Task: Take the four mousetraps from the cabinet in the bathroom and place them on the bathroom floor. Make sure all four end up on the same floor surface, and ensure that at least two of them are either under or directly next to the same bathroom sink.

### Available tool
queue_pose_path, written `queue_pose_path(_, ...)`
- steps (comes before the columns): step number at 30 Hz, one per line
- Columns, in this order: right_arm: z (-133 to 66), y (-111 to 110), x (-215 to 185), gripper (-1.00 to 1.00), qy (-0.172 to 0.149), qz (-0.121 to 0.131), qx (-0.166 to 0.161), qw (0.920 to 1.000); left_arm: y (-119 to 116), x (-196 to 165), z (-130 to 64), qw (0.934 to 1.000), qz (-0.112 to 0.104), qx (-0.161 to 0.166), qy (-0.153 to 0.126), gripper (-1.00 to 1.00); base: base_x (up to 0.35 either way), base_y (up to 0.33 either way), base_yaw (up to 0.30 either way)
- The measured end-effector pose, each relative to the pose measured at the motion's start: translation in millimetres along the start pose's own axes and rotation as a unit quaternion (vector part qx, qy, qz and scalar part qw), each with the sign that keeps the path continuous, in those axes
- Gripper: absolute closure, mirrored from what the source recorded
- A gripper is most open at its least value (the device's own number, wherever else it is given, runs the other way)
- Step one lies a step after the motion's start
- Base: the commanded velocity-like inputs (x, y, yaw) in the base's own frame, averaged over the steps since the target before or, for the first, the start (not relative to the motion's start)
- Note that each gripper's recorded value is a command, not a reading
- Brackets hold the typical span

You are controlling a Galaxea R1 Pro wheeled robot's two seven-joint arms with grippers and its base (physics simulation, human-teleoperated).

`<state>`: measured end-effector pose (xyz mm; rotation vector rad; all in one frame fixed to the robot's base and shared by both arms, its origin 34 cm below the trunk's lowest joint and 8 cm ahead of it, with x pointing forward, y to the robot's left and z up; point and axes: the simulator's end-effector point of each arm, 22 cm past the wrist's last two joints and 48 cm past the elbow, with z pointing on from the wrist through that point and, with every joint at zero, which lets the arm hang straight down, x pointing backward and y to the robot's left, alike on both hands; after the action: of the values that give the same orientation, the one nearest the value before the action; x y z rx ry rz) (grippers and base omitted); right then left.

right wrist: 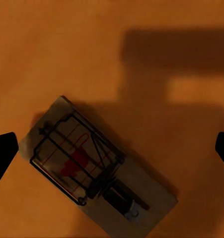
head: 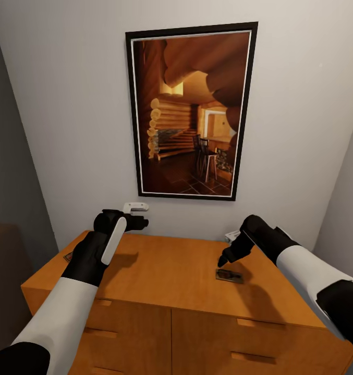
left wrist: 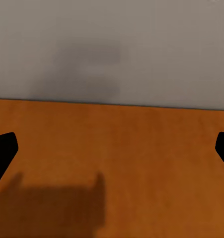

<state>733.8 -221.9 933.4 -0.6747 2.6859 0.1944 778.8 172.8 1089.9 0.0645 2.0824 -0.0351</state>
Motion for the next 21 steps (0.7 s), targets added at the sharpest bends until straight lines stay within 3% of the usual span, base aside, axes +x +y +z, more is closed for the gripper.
queue_pose_path(21, 2.0, 6.6, -2.2, -1.00, 0.001, -0.005, -0.002, 1.0000, -0.2, 0.5, 0.3, 1.0000, 0.000, 0.000, 0.001, -1.00, 0.000, 0.000, 0.000)
